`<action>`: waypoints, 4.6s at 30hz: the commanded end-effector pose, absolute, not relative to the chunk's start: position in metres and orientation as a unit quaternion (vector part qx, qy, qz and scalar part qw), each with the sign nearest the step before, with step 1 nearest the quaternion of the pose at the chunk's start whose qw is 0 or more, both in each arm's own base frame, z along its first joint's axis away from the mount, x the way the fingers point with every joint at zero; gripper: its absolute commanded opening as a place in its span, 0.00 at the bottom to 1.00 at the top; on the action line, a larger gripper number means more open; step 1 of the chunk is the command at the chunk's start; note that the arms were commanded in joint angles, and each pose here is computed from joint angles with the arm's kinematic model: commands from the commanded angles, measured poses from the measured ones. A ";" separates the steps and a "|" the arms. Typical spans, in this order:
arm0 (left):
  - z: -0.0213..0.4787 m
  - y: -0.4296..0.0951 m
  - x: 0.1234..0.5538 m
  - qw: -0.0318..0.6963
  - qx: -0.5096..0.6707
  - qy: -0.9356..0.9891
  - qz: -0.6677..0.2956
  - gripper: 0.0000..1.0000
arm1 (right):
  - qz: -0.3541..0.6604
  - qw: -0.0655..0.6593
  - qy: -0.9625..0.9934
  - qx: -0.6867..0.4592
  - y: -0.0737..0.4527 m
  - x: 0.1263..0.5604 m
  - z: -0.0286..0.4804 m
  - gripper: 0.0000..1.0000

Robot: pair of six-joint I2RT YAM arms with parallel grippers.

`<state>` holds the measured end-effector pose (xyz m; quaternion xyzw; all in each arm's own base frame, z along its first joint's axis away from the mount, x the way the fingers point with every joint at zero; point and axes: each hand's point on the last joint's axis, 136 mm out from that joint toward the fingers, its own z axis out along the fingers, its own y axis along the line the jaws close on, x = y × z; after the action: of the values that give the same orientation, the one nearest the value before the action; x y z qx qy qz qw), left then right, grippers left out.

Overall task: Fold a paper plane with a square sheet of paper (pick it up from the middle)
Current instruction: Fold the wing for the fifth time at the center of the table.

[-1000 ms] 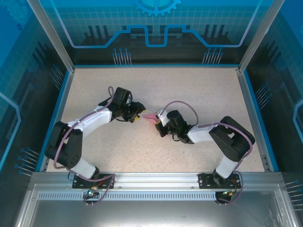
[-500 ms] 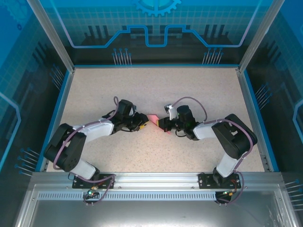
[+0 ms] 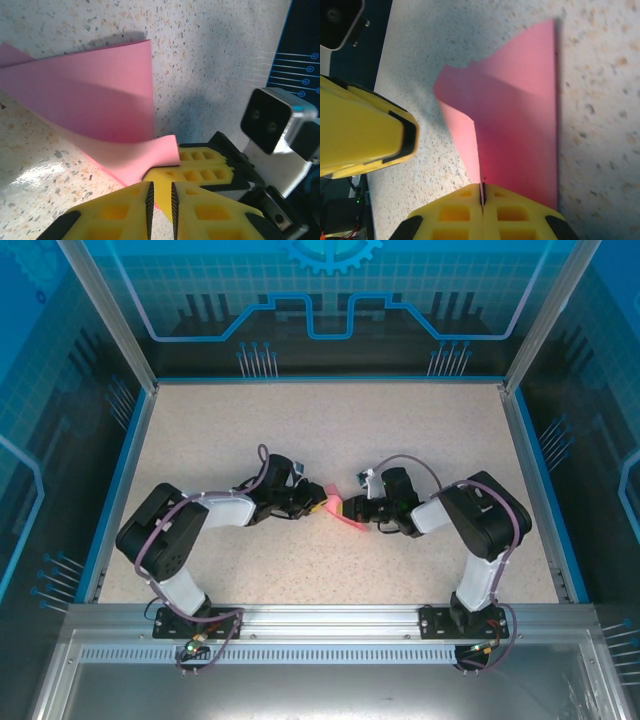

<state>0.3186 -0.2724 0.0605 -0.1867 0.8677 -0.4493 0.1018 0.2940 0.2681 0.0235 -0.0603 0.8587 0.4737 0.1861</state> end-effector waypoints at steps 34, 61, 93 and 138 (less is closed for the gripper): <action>0.021 -0.291 0.319 0.063 -0.163 0.892 -0.418 0.12 | 0.411 0.134 0.892 -0.129 0.251 0.275 0.041 0.26; 0.040 -0.297 0.326 0.070 -0.136 0.895 -0.419 0.13 | 0.282 0.096 0.935 -0.193 0.246 0.262 0.013 0.22; 0.042 -0.310 0.307 0.080 -0.097 0.875 -0.467 0.14 | 0.444 0.041 0.893 -0.056 0.251 0.268 0.016 0.04; 0.011 -0.304 0.307 0.052 -0.105 0.903 -0.412 0.11 | 0.377 0.027 0.919 -0.108 0.244 0.256 0.032 0.21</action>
<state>0.3092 -0.3054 0.0187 -0.1088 0.8960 -0.4268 0.0561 0.2600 0.2454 0.0235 -0.0989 0.9183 0.3822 0.0314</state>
